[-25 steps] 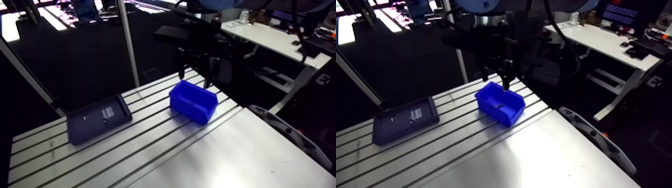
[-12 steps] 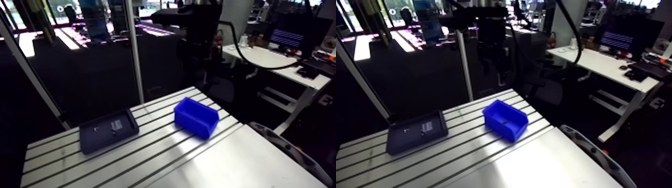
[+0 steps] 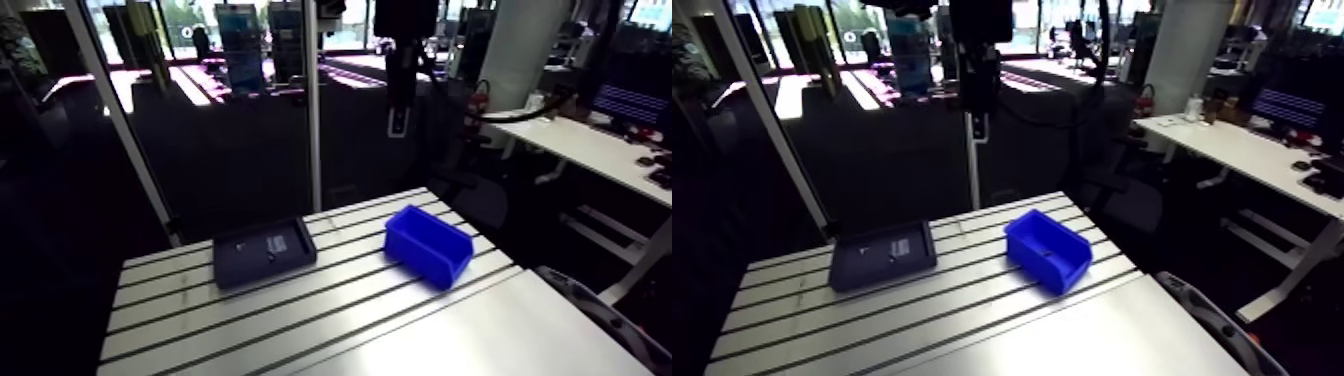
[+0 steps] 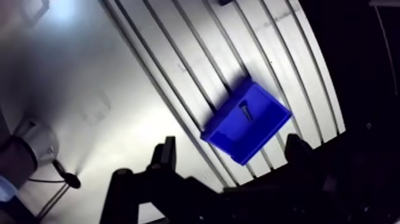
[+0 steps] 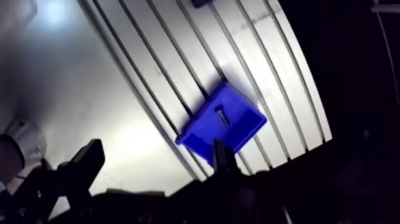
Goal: Pick up the M10 bolt from the tray and put it into the blue bin.
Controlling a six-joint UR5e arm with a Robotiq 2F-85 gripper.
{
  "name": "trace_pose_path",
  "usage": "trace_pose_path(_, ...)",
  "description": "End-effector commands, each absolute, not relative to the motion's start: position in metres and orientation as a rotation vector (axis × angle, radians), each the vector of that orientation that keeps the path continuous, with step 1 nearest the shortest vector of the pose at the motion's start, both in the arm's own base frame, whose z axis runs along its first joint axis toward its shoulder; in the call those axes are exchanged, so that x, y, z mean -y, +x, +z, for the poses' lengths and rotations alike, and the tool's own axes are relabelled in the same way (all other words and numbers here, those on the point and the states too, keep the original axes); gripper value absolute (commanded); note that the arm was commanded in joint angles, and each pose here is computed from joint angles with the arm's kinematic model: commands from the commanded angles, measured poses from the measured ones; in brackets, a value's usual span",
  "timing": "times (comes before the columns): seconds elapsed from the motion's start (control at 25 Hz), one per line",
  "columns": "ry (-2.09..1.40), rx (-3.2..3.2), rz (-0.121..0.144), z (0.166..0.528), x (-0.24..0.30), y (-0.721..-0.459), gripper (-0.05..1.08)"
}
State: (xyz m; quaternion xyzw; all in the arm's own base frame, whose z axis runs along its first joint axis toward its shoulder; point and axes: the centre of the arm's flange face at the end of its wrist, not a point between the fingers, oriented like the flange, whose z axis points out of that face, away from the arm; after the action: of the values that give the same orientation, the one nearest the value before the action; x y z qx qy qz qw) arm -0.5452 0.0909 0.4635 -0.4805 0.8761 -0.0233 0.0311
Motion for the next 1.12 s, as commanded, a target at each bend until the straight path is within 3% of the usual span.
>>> trace_pose_path(0.04,-0.703,-3.012,-0.019,0.499,-0.032,-0.527,0.02)
trace_pose_path(0.2,-0.386,-3.079,-0.011,0.505,-0.029,-0.523,0.02)
trace_pose_path(0.4,-0.071,-3.148,0.021,0.528,-0.024,-0.510,0.02)
trace_pose_path(0.52,0.062,-3.156,0.018,0.532,-0.021,-0.509,0.02)
trace_pose_path(0.64,0.084,-3.170,-0.022,0.536,-0.008,-0.507,0.02)
trace_pose_path(0.84,0.076,-3.198,-0.037,0.549,0.002,-0.505,0.01)
trace_pose_path(1.12,0.064,-3.200,-0.033,0.553,0.005,-0.504,0.01)
